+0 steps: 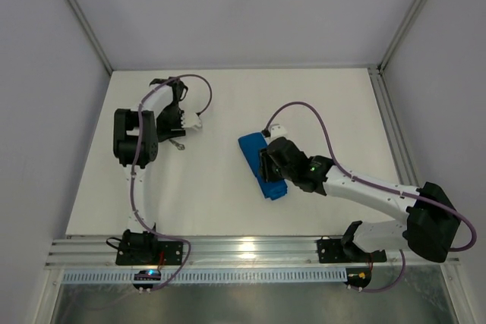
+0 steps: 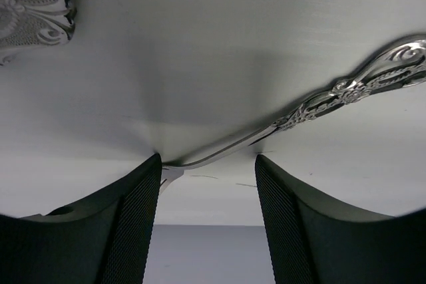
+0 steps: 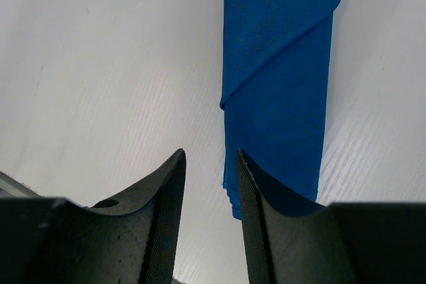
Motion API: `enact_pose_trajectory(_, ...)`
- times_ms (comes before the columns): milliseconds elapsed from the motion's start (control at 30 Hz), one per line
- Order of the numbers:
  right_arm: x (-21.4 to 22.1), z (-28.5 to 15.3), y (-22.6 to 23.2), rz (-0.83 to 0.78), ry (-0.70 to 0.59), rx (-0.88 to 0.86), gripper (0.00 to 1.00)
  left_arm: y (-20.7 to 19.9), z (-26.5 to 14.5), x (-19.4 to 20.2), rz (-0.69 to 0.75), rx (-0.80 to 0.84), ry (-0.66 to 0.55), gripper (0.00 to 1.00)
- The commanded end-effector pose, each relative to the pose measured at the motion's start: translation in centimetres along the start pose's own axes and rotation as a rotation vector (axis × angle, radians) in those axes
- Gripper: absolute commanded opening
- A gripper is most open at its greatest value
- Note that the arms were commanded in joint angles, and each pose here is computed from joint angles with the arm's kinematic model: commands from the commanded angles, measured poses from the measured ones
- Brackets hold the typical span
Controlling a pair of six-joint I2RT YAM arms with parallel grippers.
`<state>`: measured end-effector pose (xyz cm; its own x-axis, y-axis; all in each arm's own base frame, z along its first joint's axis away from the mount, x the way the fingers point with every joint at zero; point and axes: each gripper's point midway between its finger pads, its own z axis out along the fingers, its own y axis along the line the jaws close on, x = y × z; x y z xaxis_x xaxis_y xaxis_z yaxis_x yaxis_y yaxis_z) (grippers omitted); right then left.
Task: Fold the napkin into a case and place the utensils inside
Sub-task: Pick up the fork from the corner of the board.
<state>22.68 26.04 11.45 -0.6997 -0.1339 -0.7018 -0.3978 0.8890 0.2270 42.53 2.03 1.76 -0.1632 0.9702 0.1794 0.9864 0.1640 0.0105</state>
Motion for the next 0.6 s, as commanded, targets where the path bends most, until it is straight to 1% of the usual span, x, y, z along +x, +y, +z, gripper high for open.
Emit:
enact_pose_trajectory(0,-1.4,-0.9,0.3,0.01,-0.057,-0.02,0.4,-1.5,0.6,-0.4,0.016,0.074,0.044,0.59)
enact_pose_trajectory(33,-1.6,-1.1,0.3,0.015,-0.065,-0.021,0.4,-1.9,0.8,-0.5,0.021,0.087,0.045,0.58)
enact_pose_trajectory(67,-1.6,-1.1,0.3,0.017,-0.068,-0.023,0.41,-2.6,1.1,-0.9,0.031,0.105,0.042,0.5)
enact_pose_trajectory(133,-1.6,-1.1,0.1,0.015,-0.071,-0.017,0.4,-3.0,1.5,-1.4,0.017,0.108,0.033,0.37)
enact_pose_trajectory(167,-1.7,-1.3,0.1,0.009,-0.072,-0.016,0.4,-3.1,1.6,-1.7,0.009,0.106,0.024,0.25)
enact_pose_trajectory(233,-1.8,-1.5,0.0,0.008,-0.074,-0.01,0.41,-3.8,1.8,-2.4,-0.018,0.124,-0.006,0.15)
enact_pose_trajectory(267,-1.7,-1.5,-0.1,0.009,-0.073,-0.007,0.4,-4.0,1.8,-2.6,-0.034,0.131,-0.017,0.04)
enact_pose_trajectory(300,-1.8,-1.7,-0.1,0.01,-0.08,-0.006,0.4,-4.3,1.7,-3.2,-0.08,0.139,-0.049,0.0)
enact_pose_trajectory(400,-1.8,-1.9,-0.2,0.023,-0.089,-0.008,0.4,-4.8,1.2,-4.4,-0.188,0.163,-0.101,0.0)
enact_pose_trajectory(433,-1.9,-2.0,-0.3,0.031,-0.094,-0.006,0.4,-5.0,0.7,-5.7,-0.288,0.186,-0.166,0.0)
enact_pose_trajectory(500,-1.9,-2.1,-0.3,0.043,-0.099,-0.007,0.41,-5.2,-0.4,-7.0,-0.409,0.208,-0.245,0.0)
enact_pose_trajectory(533,-1.9,-2.2,-0.3,0.048,-0.104,-0.007,0.4,-5.3,-1.2,-8.3,-0.476,0.248,-0.34,0.0)
enact_pose_trajectory(567,-1.9,-2.2,-0.3,0.051,-0.105,-0.006,0.4,-5.4,-1.9,-9.0,-0.609,0.275,-0.382,0.0)
